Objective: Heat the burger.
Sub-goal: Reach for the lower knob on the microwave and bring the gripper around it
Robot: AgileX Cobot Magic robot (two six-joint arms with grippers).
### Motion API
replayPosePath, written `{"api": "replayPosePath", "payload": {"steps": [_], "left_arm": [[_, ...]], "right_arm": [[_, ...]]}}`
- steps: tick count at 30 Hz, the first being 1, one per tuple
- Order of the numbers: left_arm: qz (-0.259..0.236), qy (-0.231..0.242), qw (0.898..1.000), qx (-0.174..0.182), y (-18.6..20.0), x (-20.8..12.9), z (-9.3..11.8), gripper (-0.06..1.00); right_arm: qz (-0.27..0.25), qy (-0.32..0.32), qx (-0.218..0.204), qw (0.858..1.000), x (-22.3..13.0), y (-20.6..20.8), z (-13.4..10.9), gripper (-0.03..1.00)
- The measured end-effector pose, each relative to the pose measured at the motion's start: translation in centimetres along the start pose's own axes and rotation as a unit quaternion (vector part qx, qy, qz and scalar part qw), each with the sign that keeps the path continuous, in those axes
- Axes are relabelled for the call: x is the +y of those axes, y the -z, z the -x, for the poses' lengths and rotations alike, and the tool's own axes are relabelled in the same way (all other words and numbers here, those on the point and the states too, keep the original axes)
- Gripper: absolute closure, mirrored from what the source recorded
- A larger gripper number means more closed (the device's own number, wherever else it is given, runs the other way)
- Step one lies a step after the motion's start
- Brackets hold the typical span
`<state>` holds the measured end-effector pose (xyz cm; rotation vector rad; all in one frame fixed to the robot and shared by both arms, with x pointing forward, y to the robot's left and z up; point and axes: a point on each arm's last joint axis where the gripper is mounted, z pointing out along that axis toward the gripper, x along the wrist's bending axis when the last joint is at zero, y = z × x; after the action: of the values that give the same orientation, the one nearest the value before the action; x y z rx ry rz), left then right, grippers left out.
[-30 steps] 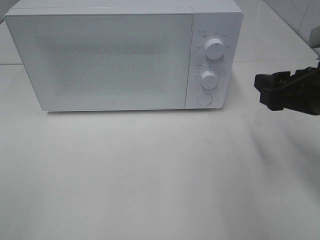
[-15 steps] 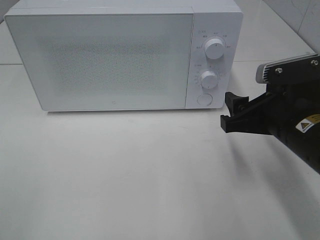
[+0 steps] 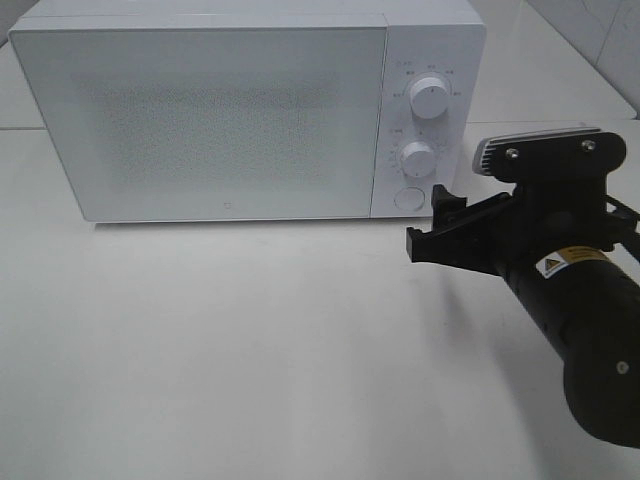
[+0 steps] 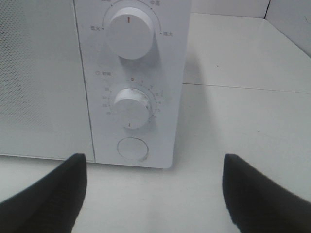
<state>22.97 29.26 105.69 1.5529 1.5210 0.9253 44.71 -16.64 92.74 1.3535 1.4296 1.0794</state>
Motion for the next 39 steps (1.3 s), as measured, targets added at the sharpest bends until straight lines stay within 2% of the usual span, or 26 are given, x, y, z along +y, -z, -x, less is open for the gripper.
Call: {"api": "replayPosePath", "payload": {"steps": [18,20,39], "left_arm": [[0.000,0.000,1.000,0.000,0.0,0.0,0.0,-0.04],[0.000,0.000,1.000,0.000,0.0,0.0,0.0,-0.04],[0.000,0.000,1.000,0.000,0.0,0.0,0.0,-0.04]], "right_arm": [[0.021,-0.014,-0.004,1.000,0.4,-3.4,-3.3,0.21],[0.025,-0.017,-0.010,1.000,0.5,-4.8,-3.8,0.21],[0.008,-0.037,-0.017,0.999,-0.4,-9.8,-3.2,0.21]]}}
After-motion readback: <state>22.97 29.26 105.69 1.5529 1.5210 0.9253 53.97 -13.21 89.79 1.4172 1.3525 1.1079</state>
